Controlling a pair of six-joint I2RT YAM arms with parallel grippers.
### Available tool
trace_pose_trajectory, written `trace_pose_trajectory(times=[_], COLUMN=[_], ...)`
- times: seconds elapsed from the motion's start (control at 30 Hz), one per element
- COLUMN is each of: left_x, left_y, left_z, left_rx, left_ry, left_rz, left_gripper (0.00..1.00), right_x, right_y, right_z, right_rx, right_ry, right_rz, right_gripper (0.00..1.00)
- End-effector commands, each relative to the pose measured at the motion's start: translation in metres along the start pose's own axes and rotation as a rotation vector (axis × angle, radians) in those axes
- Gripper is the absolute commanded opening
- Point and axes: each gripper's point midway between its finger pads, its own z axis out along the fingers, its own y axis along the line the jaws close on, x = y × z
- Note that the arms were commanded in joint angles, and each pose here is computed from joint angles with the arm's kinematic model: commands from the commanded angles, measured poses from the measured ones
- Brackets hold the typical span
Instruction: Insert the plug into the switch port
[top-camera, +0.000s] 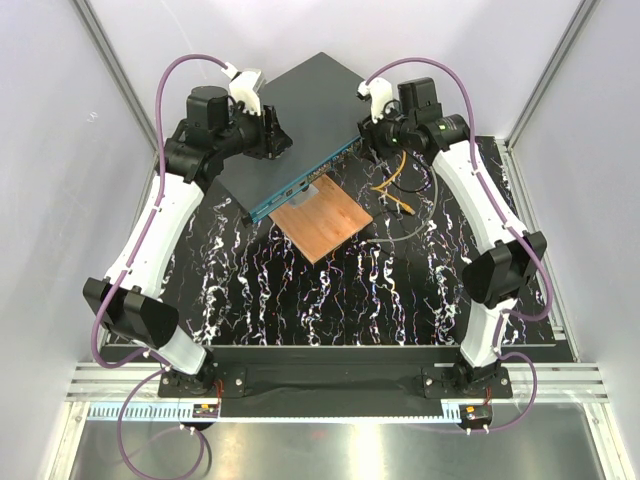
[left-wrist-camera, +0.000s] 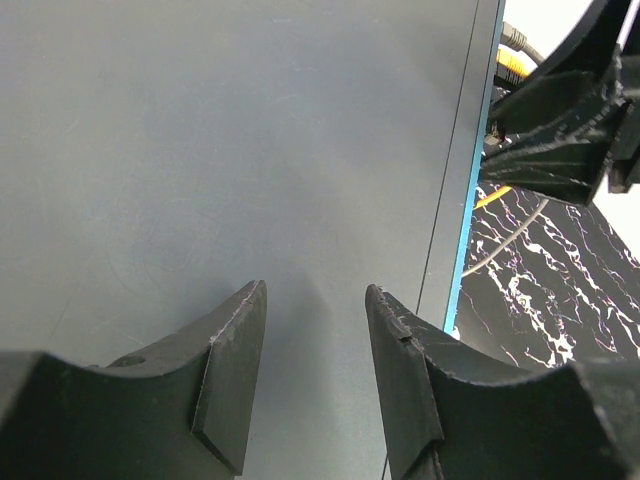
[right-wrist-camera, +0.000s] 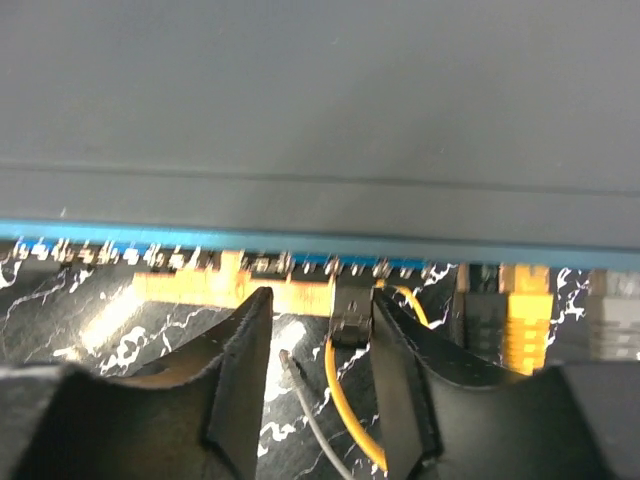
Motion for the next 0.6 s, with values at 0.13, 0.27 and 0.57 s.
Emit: trace_pose_trajectory(times=[0.13,0.27,0.57], left_x=[-0.012,-0.011,-0.013], left_y=[-0.003,-0.003,-0.004], left_z=[0.001,0.001,0.002], left_rx=[0.027,0.027,0.032], left_ry=[-0.044,-0.043,-0.047], left_rz=[0.007,0.005,0.004], left_gripper=[0.49,0.49,0.49], right_x=[0.0,0.011,0.014], right_y=[0.007,0.005,-0.005], right_z=[-0.039,-0.044,-0.045], right_rx=[-0.014,-0.011,0.038], right_ry=[0.0,0.031,0.047], right_rz=[-0.017,-0.004,0.028], right_gripper=[0.58,0.63,0.22])
